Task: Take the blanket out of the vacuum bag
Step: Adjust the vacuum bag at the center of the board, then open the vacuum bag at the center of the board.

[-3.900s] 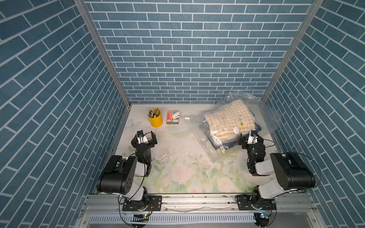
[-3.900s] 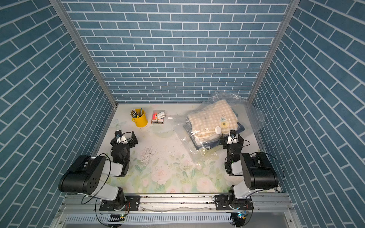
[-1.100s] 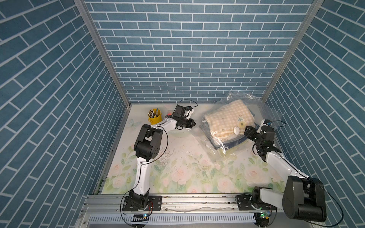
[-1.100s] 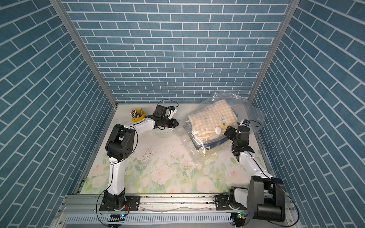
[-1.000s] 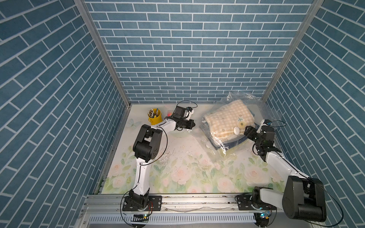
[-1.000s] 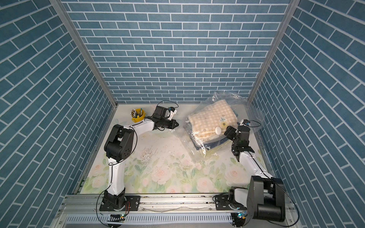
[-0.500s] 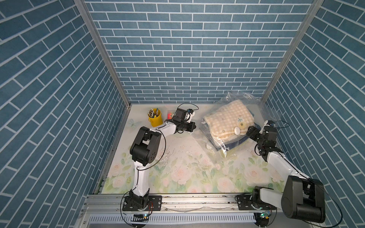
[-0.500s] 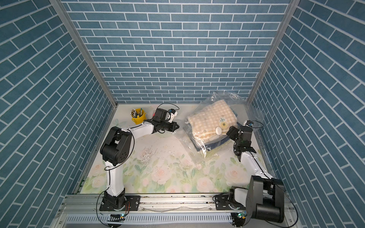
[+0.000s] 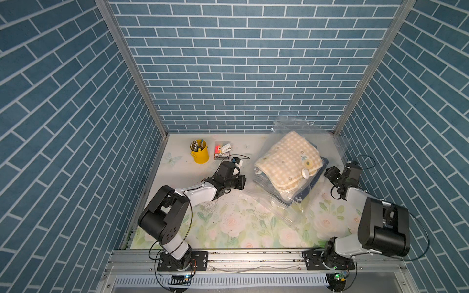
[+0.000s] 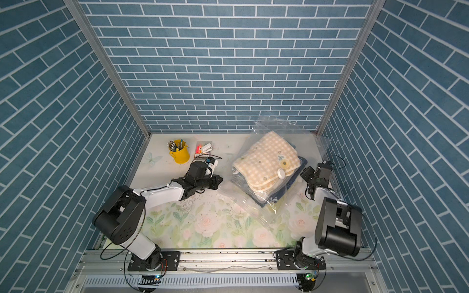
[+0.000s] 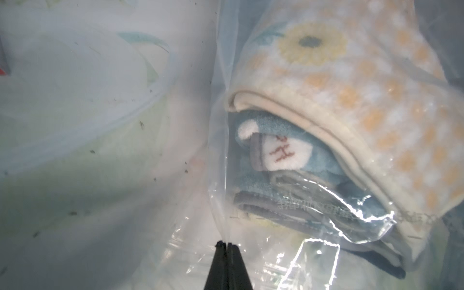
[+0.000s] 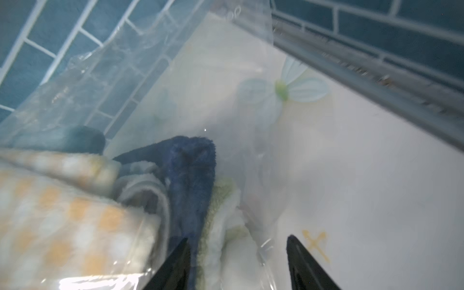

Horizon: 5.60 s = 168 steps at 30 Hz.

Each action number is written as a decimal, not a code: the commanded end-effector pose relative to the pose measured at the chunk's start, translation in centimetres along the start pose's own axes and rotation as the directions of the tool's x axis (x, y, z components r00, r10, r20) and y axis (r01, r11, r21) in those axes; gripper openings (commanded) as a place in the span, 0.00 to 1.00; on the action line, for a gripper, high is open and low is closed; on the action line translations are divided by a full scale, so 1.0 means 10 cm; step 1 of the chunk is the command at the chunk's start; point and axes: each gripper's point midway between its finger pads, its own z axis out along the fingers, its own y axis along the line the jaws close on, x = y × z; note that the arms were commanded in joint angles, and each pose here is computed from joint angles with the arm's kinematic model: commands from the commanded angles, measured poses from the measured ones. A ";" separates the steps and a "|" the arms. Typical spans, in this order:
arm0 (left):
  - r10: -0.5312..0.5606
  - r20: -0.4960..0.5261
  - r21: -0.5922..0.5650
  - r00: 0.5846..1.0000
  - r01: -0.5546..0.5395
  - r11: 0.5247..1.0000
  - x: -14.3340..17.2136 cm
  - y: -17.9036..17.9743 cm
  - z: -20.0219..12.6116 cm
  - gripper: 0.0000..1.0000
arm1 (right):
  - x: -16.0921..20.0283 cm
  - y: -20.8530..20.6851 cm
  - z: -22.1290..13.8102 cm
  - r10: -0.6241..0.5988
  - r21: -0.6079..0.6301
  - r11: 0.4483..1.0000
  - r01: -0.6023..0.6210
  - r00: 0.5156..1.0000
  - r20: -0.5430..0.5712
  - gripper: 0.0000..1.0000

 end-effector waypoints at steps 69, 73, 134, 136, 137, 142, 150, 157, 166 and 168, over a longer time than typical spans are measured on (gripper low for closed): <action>0.617 -0.083 -0.354 0.782 -0.602 0.716 0.85 -1.81 -1.32 0.96 | 0.86 1.34 -1.53 -0.171 -0.574 0.818 0.025 0.965 -0.201 0.57; 0.725 -0.130 -0.416 0.677 -0.701 0.580 0.92 -1.96 -1.12 0.99 | 1.01 1.16 -1.56 -0.128 -0.574 0.818 -0.040 0.960 -0.250 0.57; 0.473 0.060 -0.342 0.879 -0.427 0.837 -0.30 -2.06 -0.37 0.00 | 1.89 1.36 -1.97 0.063 -0.671 0.652 -0.353 0.907 -0.416 0.37; 0.467 0.075 -0.322 0.881 -0.421 0.848 -0.28 -2.06 -0.40 0.00 | 1.95 1.39 -1.93 0.080 -0.662 0.654 -0.366 0.904 -0.421 0.42; 0.465 0.079 -0.320 0.882 -0.419 0.850 -0.27 -2.05 -0.40 0.00 | 1.98 1.41 -1.91 0.088 -0.657 0.654 -0.375 0.900 -0.427 0.43; 0.476 0.106 -0.343 0.873 -0.417 0.842 -0.30 -1.98 -0.48 0.00 | 2.07 1.63 -1.88 0.098 -0.662 0.643 -0.384 0.899 -0.426 0.45; 0.444 0.171 -0.271 0.880 -0.391 0.879 -0.28 -2.02 -0.57 0.00 | 2.09 1.91 -1.90 0.080 -0.692 0.621 -0.367 0.909 -0.410 0.47; 0.429 0.199 -0.256 0.881 -0.376 0.891 -0.27 -1.99 -0.64 0.00 | 2.10 1.92 -1.76 0.128 -0.649 0.659 -0.380 0.907 -0.401 0.51; 0.423 0.212 -0.236 0.881 -0.374 0.897 -0.28 -2.01 -0.68 0.00 | 2.12 1.95 -1.64 0.170 -0.631 0.659 -0.409 0.898 -0.405 0.52; 0.421 0.211 -0.229 0.882 -0.374 0.899 -0.26 -2.02 -0.67 0.00 | 2.08 1.98 -1.62 0.176 -0.639 0.659 -0.397 0.907 -0.382 0.52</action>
